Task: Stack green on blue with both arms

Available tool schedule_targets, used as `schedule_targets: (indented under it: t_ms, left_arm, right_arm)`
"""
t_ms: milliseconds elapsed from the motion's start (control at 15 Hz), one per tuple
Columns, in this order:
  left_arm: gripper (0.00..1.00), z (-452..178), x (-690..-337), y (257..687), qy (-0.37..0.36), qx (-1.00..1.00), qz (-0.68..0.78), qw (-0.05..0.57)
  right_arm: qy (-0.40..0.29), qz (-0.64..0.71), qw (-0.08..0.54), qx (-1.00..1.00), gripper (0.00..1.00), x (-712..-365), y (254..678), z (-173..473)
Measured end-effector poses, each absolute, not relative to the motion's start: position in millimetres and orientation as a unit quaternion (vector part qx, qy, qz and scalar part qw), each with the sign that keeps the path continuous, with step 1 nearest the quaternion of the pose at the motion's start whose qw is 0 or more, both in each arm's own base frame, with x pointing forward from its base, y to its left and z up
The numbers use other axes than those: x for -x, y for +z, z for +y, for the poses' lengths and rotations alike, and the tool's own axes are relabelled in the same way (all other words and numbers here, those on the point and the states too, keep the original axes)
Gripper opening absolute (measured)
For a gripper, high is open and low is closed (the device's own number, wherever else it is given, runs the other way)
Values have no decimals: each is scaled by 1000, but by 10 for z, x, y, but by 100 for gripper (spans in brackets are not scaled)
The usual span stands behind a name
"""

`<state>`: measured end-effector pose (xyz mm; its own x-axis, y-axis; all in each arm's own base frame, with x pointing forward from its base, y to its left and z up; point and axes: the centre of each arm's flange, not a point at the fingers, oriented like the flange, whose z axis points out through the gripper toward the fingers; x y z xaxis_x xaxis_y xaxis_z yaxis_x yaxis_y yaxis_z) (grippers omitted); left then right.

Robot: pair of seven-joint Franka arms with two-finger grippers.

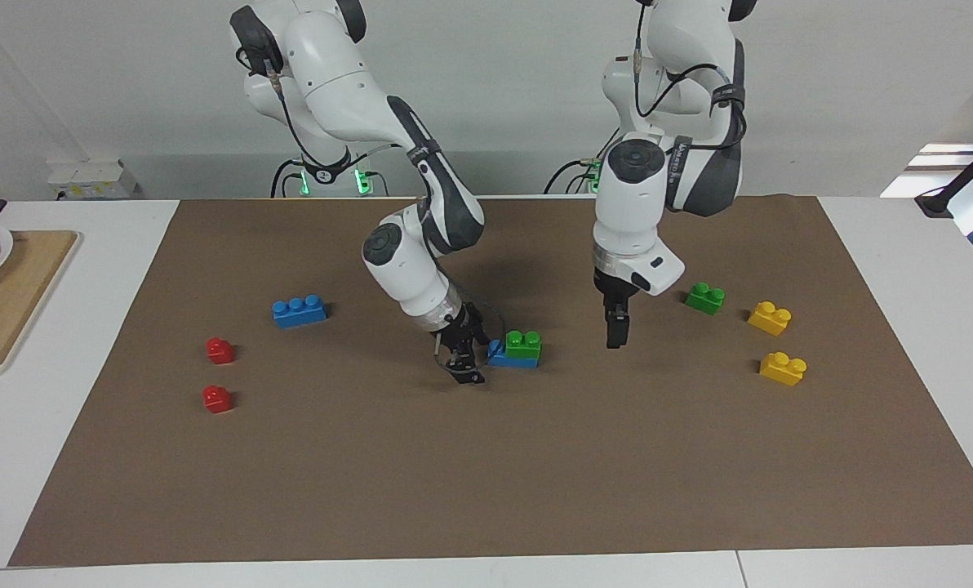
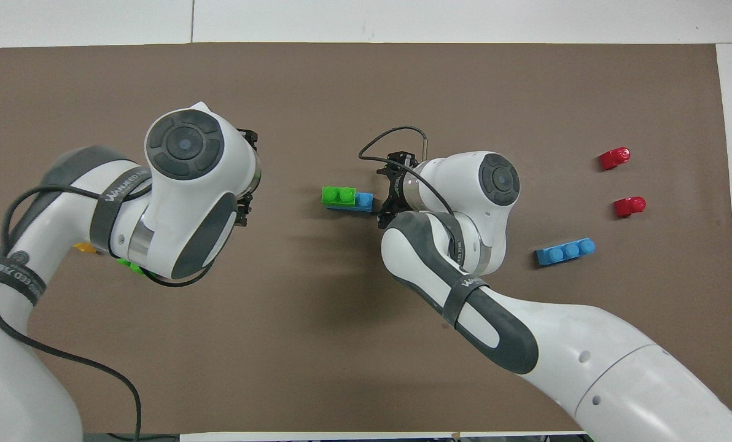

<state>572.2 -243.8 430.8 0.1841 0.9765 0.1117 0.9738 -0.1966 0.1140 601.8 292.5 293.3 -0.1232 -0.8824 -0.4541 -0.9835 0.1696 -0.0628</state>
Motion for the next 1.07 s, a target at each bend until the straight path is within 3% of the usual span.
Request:
schedule_targets:
  t_ms: [267, 400, 600, 1067]
  left_arm:
    - [100, -1977, -5855, 4399, 81, -787, 611, -2]
    - [100, -1796, -5894, 4393, 76, -818, 570, -15]
    - [100, -1434, -5958, 4440, 70, -864, 497, -30]
    - [100, -632, -5926, 4795, 46, -954, 292, -42]
  right_arm:
    - [127, 689, 209, 683, 90, -6283, 3516, 2253]
    - [115, 637, 217, 730, 100, -6328, 3743, 1931]
    - [92, 544, 223, 804, 100, -6372, 4006, 1510]
    - [46, 344, 161, 924, 100, -6329, 4442, 663]
